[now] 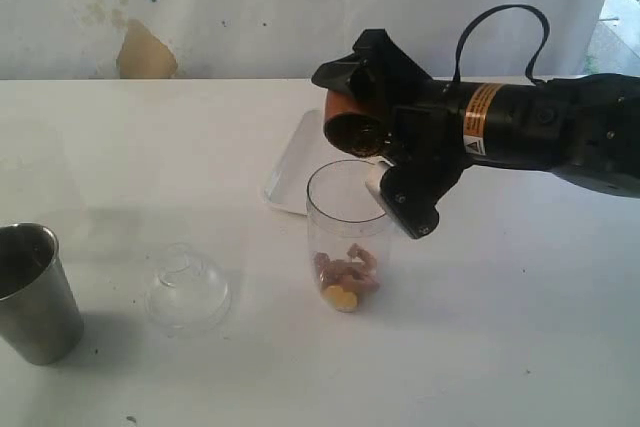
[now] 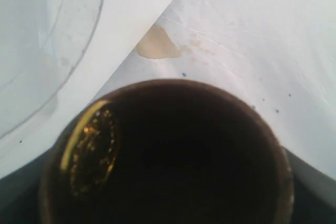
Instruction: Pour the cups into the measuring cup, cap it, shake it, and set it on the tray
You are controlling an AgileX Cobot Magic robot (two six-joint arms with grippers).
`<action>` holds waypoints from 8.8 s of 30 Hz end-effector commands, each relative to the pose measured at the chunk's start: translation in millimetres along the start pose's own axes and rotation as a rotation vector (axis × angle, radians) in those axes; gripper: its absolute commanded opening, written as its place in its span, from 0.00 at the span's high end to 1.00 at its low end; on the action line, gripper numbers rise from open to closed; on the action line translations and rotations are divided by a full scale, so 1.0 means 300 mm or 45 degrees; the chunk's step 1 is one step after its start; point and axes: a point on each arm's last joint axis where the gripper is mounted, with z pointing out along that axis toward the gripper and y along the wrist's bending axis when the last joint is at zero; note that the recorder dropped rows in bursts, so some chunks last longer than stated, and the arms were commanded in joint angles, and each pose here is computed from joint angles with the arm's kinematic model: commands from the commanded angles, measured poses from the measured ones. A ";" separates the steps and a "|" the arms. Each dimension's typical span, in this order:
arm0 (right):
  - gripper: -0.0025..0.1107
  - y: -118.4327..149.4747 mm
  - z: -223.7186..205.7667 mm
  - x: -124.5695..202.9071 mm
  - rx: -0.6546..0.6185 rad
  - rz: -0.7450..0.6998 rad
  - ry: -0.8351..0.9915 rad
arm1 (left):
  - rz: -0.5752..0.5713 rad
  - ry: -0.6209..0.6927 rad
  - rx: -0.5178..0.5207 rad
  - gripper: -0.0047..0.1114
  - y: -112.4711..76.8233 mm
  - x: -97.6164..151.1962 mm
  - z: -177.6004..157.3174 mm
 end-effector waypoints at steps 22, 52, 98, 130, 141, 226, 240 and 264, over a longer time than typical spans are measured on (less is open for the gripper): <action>0.98 -0.014 -0.003 0.012 0.027 -0.072 0.034 | -0.007 -0.012 0.001 0.95 0.000 0.002 0.000; 0.98 -0.112 -0.021 -0.010 0.389 1.160 -0.261 | -0.007 -0.012 0.001 0.95 0.000 0.002 0.000; 0.98 0.070 0.052 0.299 0.461 2.574 0.376 | -0.007 -0.012 0.001 0.95 0.000 0.002 0.000; 0.98 0.313 0.232 0.231 0.126 2.640 0.096 | -0.007 -0.012 0.001 0.95 0.000 0.002 0.000; 0.98 0.352 0.248 0.216 0.091 2.652 0.108 | -0.007 -0.012 0.001 0.95 0.000 0.002 0.000; 0.43 0.049 -0.061 0.414 0.401 2.657 0.647 | -0.007 -0.012 0.001 0.95 0.000 0.002 0.000; 0.98 -0.335 -0.442 0.227 0.650 2.571 0.699 | -0.007 -0.012 0.001 0.95 0.000 0.002 0.000; 0.98 -0.238 -1.158 -0.255 1.338 2.669 0.314 | -0.007 -0.012 0.001 0.95 0.000 0.002 0.000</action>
